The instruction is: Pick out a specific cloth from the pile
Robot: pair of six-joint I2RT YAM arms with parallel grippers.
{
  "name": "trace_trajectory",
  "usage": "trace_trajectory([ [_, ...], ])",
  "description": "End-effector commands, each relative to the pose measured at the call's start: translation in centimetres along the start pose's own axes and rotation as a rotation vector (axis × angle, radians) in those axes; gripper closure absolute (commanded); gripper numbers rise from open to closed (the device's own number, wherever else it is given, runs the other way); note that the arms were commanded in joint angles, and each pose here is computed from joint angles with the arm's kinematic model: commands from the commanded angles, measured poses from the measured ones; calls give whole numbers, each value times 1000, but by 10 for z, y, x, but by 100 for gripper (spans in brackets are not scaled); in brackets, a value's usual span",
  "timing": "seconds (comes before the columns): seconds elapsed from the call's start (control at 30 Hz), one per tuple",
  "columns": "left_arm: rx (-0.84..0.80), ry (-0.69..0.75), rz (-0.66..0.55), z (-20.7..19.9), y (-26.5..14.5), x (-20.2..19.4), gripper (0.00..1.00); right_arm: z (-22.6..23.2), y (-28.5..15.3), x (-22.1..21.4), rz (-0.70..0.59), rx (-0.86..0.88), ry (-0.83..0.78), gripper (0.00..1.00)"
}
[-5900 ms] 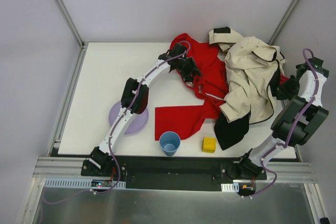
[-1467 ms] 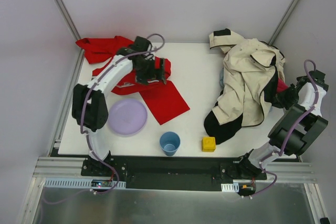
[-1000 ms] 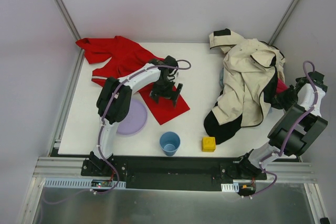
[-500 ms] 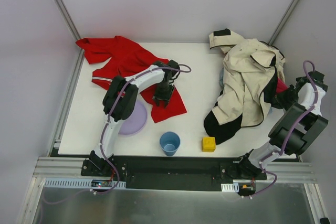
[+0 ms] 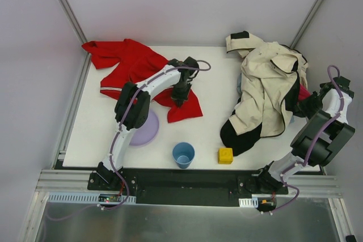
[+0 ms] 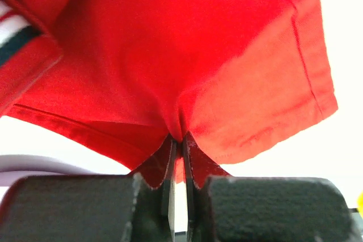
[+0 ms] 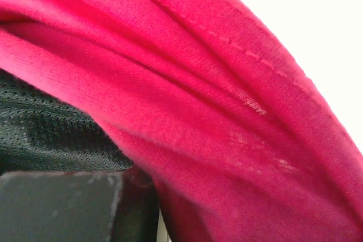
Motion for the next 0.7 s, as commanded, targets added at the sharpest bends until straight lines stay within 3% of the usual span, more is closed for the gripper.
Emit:
trace_trajectory([
  [0.0, -46, -5, -260, -6, -70, 36, 100, 3, -11, 7, -19, 12, -1, 85],
  [0.23, -173, -199, -580, 28, -175, 79, 100, 5, -13, 8, -25, 20, -1, 85],
  [0.43, -309, -455, -852, 95, -258, 99, 100, 6, -15, 8, -27, 27, -5, 85],
  [0.53, -361, -560, -932, 137, -286, 99, 100, 6, -15, 7, -24, 29, -3, 85],
  [0.67, -346, -713, -954, 203, -291, 96, 100, 6, -15, 6, -25, 33, -7, 85],
])
Point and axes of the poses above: each gripper's point midway between its finger pads, its own y axis out along the fingers, its own z axis along the line the jaws close on, x = y × z, the point moved 8 cm from there along -y, back along the fingers, and after that the axes turned 8 degrees about -y, right-handed, at the moved point
